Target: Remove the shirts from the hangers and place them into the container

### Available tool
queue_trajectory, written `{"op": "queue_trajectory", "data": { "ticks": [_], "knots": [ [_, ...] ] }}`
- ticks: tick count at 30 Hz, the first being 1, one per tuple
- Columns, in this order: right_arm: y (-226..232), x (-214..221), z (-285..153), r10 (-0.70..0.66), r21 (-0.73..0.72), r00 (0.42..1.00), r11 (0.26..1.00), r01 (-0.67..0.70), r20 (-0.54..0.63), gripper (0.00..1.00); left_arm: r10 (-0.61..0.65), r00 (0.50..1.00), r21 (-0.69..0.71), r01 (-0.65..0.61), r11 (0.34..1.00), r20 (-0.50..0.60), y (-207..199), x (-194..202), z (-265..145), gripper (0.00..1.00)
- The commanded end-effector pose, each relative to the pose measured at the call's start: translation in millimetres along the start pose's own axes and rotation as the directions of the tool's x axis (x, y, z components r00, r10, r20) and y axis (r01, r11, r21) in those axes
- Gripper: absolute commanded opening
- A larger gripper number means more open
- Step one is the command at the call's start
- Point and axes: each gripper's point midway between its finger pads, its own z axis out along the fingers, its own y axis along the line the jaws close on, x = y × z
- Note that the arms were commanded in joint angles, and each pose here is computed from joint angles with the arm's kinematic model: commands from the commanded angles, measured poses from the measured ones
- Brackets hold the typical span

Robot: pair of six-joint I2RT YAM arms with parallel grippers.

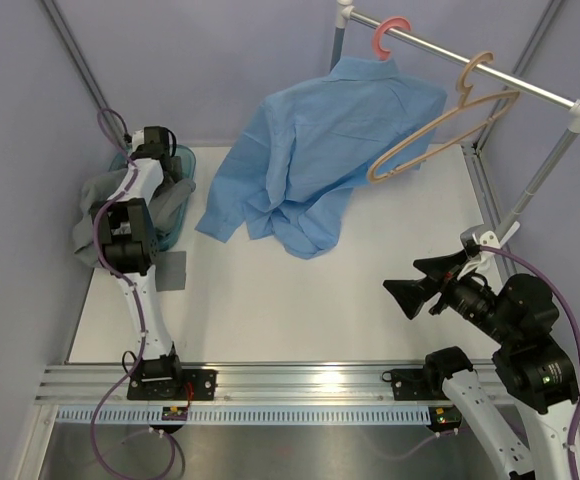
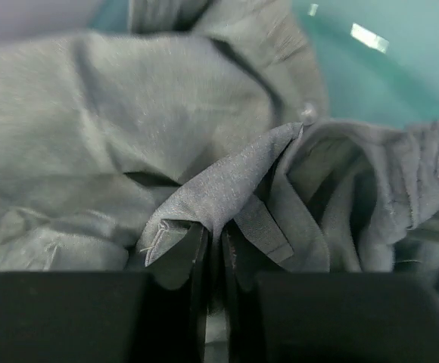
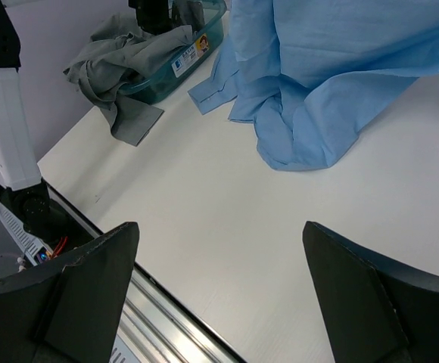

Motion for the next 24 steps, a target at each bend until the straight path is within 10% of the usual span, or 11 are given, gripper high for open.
{"op": "queue_trajectory", "data": {
  "ticks": [1, 5, 8, 12, 18, 24],
  "knots": [
    [-2.6, -6.3, 2.6, -0.033, 0.006, 0.999, 0.999, 0.033, 0.023, 0.99, -0.017, 0.996, 0.027, 0.019, 0.999, -0.086, 5.1, 16.1, 12.7, 0.16],
    [-1.4, -6.7, 0.5, -0.040, 0.003, 0.999, 0.999, 0.040, 0.031, 0.99, -0.017, 0.991, 0.065, 0.025, 0.998, -0.134, 8.0, 23.0, 11.7, 0.33],
    [0.3, -8.1, -2.2, -0.045, 0.000, 0.998, 0.999, 0.045, 0.045, 0.99, -0.072, 0.995, 0.143, 0.081, 0.986, -0.068, 10.5, -13.1, -24.1, 0.69],
    [4.1, -9.0, -6.0, -0.048, -0.012, 0.997, 0.999, 0.049, 0.060, 0.99, -0.173, 0.984, 0.256, 0.156, 0.954, 0.045, 23.3, -67.0, -91.4, 0.92],
    [12.9, -9.7, -13.5, -0.057, -0.045, 0.995, 0.997, 0.061, 0.083, 0.99, -0.292, 0.946, 0.345, 0.231, 0.910, 0.139, 57.4, -92.9, -172.6, 0.99],
    [21.5, -9.8, -22.6, -0.063, -0.075, 0.992, 0.995, 0.071, 0.111, 0.99, -0.365, 0.919, 0.274, 0.317, 0.908, 0.147, 116.2, -34.5, -207.8, 0.99]
  ]
}}
